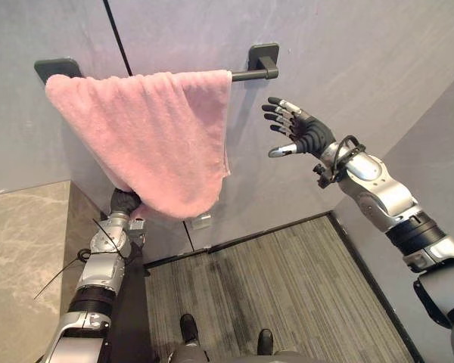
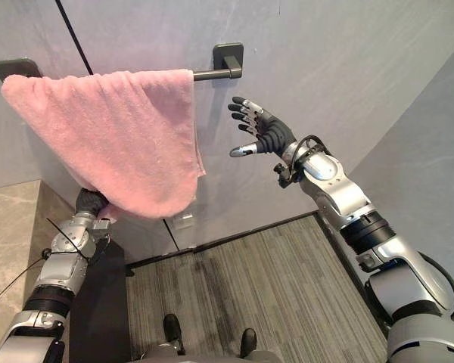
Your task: Organize washtable
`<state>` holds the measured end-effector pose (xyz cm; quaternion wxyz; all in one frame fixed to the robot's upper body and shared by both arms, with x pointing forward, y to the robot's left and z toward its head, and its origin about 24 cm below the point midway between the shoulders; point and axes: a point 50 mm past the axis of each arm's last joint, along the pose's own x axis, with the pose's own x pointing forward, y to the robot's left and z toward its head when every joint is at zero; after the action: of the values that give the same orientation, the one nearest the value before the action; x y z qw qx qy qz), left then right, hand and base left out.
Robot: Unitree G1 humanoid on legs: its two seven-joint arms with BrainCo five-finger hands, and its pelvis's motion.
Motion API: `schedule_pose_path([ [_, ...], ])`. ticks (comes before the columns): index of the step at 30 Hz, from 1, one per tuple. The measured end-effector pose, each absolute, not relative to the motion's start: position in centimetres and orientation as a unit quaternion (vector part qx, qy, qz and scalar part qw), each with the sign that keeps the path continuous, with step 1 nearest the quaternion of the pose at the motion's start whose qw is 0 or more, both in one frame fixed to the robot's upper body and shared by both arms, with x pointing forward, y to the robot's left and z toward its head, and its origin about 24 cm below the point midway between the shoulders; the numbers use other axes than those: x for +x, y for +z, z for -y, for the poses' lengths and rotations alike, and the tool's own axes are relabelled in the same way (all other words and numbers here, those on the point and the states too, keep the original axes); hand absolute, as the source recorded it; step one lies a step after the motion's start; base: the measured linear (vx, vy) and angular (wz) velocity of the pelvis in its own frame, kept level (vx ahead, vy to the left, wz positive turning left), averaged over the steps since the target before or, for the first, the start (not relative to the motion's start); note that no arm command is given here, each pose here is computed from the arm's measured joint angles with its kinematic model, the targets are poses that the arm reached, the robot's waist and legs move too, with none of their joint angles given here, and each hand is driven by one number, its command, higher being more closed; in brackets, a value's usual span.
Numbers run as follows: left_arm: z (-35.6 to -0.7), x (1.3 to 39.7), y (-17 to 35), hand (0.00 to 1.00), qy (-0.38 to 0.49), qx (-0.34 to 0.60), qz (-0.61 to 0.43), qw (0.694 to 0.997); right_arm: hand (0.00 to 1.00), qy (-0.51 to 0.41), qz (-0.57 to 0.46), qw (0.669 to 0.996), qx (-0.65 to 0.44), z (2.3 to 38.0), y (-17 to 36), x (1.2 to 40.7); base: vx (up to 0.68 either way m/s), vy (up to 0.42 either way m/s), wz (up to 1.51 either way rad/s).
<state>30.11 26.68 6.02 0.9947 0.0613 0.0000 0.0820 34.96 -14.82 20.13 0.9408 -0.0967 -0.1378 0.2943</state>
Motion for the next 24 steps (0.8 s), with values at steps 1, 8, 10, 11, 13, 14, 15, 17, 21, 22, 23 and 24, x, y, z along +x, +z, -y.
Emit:
schedule_pose_path([
  [1, -26.7, 30.1, 6.0, 1.00, 0.082, 0.061, 0.000, 0.995, 0.00, 0.293, 0.138, 0.941, -0.096, 14.9, 20.2, 35.0, 0.00, 0.000, 0.00],
  [8, -27.1, 29.9, 5.9, 1.00, 0.086, 0.058, -0.001, 0.995, 0.00, 0.292, 0.139, 0.941, -0.095, 15.0, 20.2, 35.0, 0.02, -0.007, 0.02],
  [10, -27.1, 29.9, 5.9, 1.00, 0.086, 0.058, -0.002, 0.995, 0.00, 0.292, 0.139, 0.941, -0.095, 15.0, 20.2, 35.0, 0.02, -0.011, 0.05],
  [11, -27.1, 29.9, 5.9, 1.00, 0.086, 0.058, -0.002, 0.995, 0.00, 0.292, 0.139, 0.941, -0.095, 15.0, 20.2, 35.0, 0.02, -0.011, 0.04],
  [13, -27.1, 29.9, 5.9, 1.00, 0.087, 0.058, -0.003, 0.995, 0.00, 0.292, 0.139, 0.942, -0.094, 14.9, 20.2, 35.0, 0.01, -0.008, 0.04],
  [14, -27.2, 29.9, 5.8, 1.00, 0.087, 0.058, -0.004, 0.994, 0.00, 0.292, 0.139, 0.942, -0.092, 14.9, 20.2, 35.0, 0.00, -0.006, 0.03],
  [15, -27.1, 29.9, 5.7, 1.00, 0.087, 0.059, -0.007, 0.994, 0.00, 0.293, 0.138, 0.942, -0.091, 14.7, 20.2, 35.1, -0.01, -0.007, 0.05],
  [17, -27.1, 29.9, 5.6, 1.00, 0.086, 0.059, -0.008, 0.995, 0.00, 0.294, 0.130, 0.942, -0.094, 14.3, 20.2, 35.7, -0.01, -0.006, 0.06],
  [21, -26.1, 30.9, 6.6, 1.00, 0.068, 0.062, 0.007, 0.996, 0.00, 0.274, 0.106, 0.953, -0.079, 13.0, 20.9, 37.9, -0.02, -0.008, 0.17],
  [22, -25.8, 31.4, 7.0, 1.00, 0.063, 0.062, 0.013, 0.996, 0.00, 0.272, 0.107, 0.954, -0.073, 12.3, 21.5, 38.5, 0.00, 0.000, 0.00],
  [23, -25.7, 31.7, 7.3, 1.00, 0.061, 0.062, 0.018, 0.996, 0.00, 0.271, 0.105, 0.954, -0.068, 11.6, 21.8, 39.0, 0.00, 0.000, 0.00],
  [24, -25.6, 31.9, 7.5, 1.00, 0.060, 0.059, 0.018, 0.996, 0.00, 0.267, 0.103, 0.956, -0.066, 11.4, 21.9, 39.2, 0.02, -0.005, 0.05],
])
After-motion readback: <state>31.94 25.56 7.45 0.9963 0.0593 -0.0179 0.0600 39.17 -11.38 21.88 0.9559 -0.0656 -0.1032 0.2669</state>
